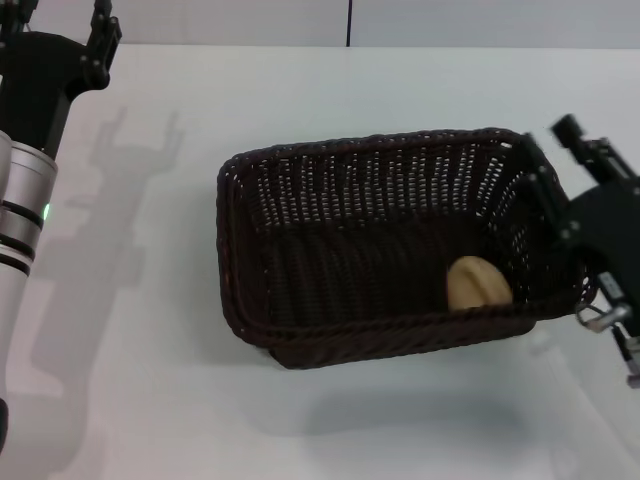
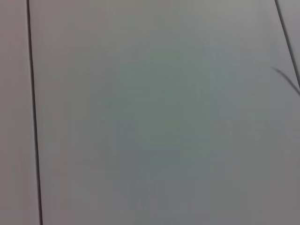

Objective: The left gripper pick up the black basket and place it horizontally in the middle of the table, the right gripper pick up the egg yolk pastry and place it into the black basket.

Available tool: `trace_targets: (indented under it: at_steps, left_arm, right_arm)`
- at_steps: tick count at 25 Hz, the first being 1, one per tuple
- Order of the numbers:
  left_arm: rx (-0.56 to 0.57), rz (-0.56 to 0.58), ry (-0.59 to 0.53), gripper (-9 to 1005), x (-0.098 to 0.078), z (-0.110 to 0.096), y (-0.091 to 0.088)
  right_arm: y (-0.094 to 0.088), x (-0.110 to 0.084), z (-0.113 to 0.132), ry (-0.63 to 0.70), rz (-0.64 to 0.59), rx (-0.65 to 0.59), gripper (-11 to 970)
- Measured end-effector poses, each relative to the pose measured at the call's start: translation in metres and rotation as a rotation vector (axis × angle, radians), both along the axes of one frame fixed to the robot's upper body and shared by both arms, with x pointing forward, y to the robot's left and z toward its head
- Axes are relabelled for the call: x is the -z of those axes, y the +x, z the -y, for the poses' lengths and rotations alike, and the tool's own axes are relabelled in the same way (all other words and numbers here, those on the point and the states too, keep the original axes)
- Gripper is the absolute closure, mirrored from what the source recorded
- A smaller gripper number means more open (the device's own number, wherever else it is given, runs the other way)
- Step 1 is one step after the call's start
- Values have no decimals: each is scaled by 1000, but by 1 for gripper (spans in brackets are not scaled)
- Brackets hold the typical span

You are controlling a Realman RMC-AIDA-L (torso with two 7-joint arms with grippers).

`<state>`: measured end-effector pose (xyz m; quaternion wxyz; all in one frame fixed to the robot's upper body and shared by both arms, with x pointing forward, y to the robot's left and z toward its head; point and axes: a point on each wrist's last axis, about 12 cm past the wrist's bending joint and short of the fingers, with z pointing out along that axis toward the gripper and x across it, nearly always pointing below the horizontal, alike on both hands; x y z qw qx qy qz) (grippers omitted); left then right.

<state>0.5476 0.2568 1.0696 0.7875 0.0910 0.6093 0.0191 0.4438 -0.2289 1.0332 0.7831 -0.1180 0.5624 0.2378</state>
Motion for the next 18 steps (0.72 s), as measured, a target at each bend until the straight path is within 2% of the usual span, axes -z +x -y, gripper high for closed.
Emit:
trace_targets:
  at_steps: [1, 2, 4, 5, 7, 9, 10, 11, 14, 15, 17, 18]
  left_arm:
    - [0, 0, 0, 299, 0, 0, 0]
    - [-3, -2, 1, 299, 1, -1, -1]
    - [-7, -5, 2, 300, 2, -3, -2]
    - [-17, -13, -4, 301, 4, -6, -4]
    - [-21, -19, -11, 300, 5, -8, -6]
    - [-31, -36, -28, 300, 10, -13, -11]
    - [-46, -53, -37, 299, 14, -18, -15]
    - [-46, -53, -37, 299, 14, -18, -15]
    - [-72, -67, -38, 298, 20, -26, -23]
    - [-82, -71, -35, 297, 22, -29, -26]
    - [-102, -79, -27, 297, 27, -36, -33]
    - [-109, -80, -25, 296, 28, -38, -35]
  right_arm:
    - [0, 0, 0, 0, 0, 0, 740]
    - [-6, -1, 11, 14, 25, 57, 727]
    - [-9, -2, 16, 20, 37, 83, 637]
    - [-18, -2, 30, 33, 64, 149, 593]
    - [-24, -3, 37, 39, 76, 187, 503]
    - [-37, -2, 53, 54, 87, 286, 366]
    - [-53, 0, 72, 65, 91, 404, 298]
    - [-53, 0, 72, 65, 91, 404, 281]
    - [-75, 2, 96, 62, 89, 564, 231]
    - [-88, 4, 109, 58, 83, 660, 214]
    - [-88, 4, 109, 58, 83, 660, 214]
    - [-99, 6, 121, 71, 66, 765, 214]
